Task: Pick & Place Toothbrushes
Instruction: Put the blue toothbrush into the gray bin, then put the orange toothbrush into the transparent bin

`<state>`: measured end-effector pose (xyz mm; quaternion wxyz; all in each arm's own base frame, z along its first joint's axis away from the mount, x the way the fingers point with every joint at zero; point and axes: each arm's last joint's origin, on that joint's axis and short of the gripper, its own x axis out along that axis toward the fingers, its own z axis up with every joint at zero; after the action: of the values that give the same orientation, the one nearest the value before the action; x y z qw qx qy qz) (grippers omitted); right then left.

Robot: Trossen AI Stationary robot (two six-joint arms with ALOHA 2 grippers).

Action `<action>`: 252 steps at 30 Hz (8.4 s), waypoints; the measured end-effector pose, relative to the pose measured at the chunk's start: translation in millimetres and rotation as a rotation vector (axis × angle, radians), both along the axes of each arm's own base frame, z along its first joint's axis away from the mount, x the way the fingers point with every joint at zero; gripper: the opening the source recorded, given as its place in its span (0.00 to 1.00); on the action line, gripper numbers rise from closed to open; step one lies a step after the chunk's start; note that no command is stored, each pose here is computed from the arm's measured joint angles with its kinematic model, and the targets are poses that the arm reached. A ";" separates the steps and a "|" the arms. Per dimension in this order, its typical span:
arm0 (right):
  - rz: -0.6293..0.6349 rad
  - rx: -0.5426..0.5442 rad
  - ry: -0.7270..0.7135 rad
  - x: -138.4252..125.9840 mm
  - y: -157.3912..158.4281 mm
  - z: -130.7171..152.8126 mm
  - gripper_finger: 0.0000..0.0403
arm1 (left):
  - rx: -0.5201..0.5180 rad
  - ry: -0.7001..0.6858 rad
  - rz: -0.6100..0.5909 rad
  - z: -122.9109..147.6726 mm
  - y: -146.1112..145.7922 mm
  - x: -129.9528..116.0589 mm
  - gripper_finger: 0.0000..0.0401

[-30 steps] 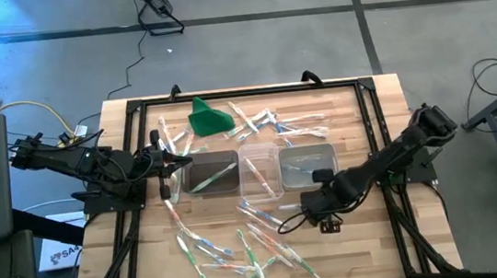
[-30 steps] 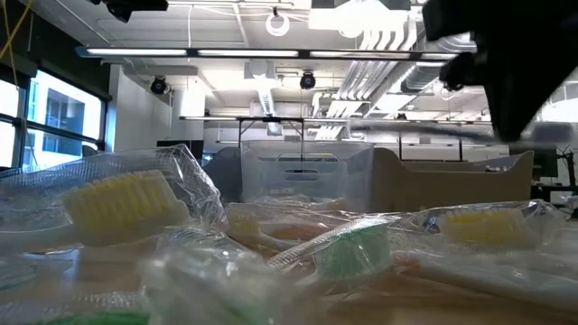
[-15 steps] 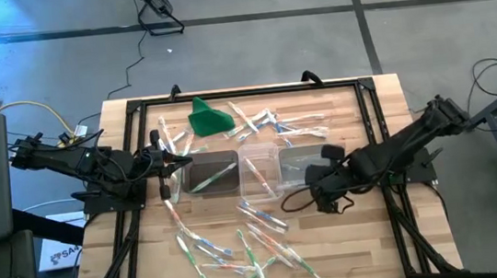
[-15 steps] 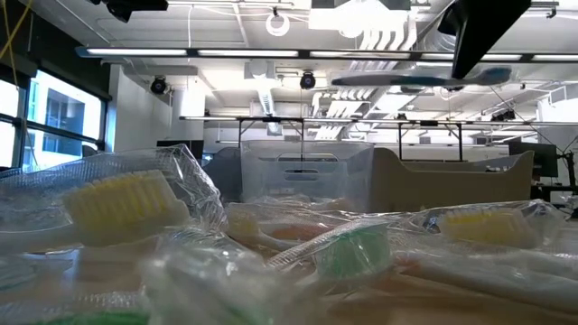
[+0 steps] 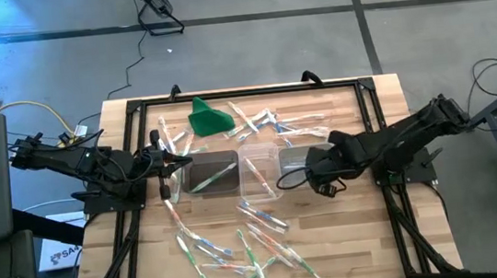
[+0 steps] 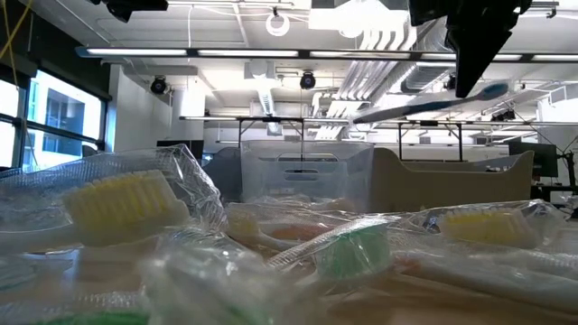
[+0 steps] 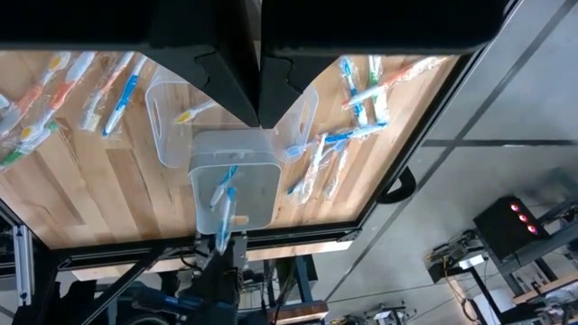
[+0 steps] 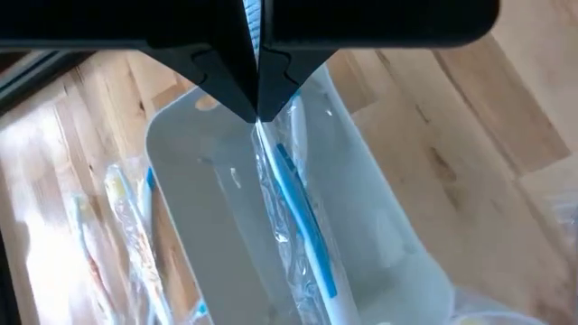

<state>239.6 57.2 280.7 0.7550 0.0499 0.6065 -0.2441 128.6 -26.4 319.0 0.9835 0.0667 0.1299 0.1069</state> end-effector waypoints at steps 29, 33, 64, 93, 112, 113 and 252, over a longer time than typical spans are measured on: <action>-0.270 0.026 0.020 6.0 -23.0 -54.4 0.00 | 0.001 0.002 0.000 -0.2 0.0 0.0 0.00; -0.289 0.029 0.015 5.8 -23.0 -54.9 0.00 | 0.001 0.002 0.000 -0.2 0.0 0.0 0.00; -0.102 0.170 -0.070 24.8 -13.6 -21.5 0.01 | -0.020 -0.002 0.005 -0.2 0.0 -0.1 0.00; 0.103 0.051 -0.220 49.1 -49.0 -14.4 0.01 | -0.071 -0.006 0.018 -1.1 0.1 -0.4 0.00; 0.052 0.048 -0.227 35.0 -164.8 -12.6 0.01 | 0.006 0.005 0.011 -0.4 0.4 -0.3 0.00; 0.048 0.055 -0.228 32.7 -170.2 -12.6 0.01 | 0.006 0.005 0.011 -0.4 0.4 -0.3 0.00; 0.181 -0.059 -0.286 -32.5 -209.1 31.0 0.03 | 0.028 -0.033 0.117 2.9 3.3 -0.4 0.00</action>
<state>207.1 -152.0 311.7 0.8536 0.0071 0.4875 -0.1834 128.2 -23.1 321.9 0.9765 0.0711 0.1157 0.1673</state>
